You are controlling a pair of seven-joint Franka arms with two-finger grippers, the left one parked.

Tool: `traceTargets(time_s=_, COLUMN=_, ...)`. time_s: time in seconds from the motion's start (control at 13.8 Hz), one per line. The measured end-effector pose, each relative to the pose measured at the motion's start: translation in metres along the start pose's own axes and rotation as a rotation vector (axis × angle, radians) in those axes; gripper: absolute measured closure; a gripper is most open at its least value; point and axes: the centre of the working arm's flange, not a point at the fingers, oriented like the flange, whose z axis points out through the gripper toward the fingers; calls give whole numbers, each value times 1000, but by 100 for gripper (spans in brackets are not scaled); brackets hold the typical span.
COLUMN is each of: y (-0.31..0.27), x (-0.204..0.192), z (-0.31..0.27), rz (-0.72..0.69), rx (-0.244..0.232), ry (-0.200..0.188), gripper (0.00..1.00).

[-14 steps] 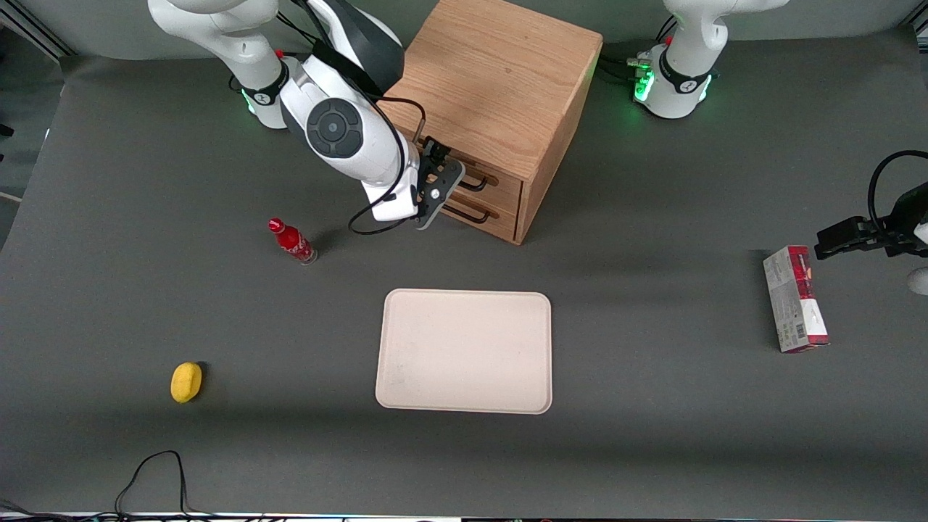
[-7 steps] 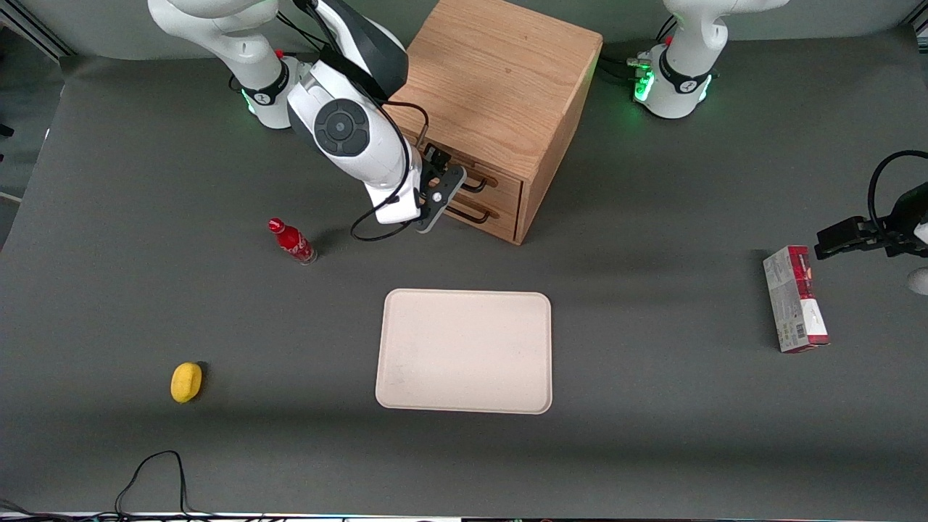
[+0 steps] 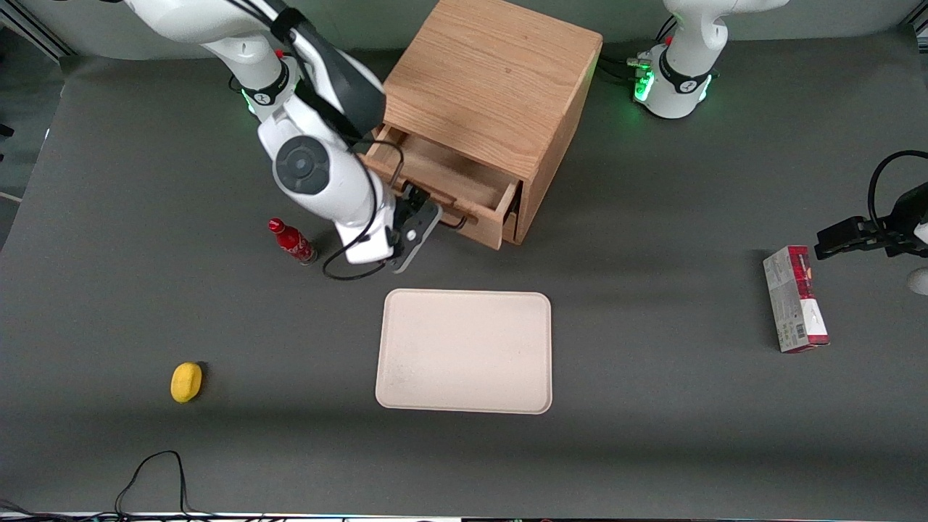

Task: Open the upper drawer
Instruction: 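Pull the handle outward with the right gripper, sliding the drawer open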

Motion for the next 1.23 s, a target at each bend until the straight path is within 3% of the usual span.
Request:
traceTargets(time_s=0.51, y=86, x=-4, z=-31, rz=27, rx=-50, ry=66, gripper=0)
traceTargets(time_s=0.8, y=106, x=-1, z=-35, rz=32, rx=-58, ry=84, gripper=0)
traceTargets(time_s=1.01, y=104, x=-1, z=-42, rz=40, rx=-48, ry=68, gripper=0)
traceTargets(time_s=1.23, y=95, x=-9, z=-82, rz=172, rx=-37, ry=25, gripper=0)
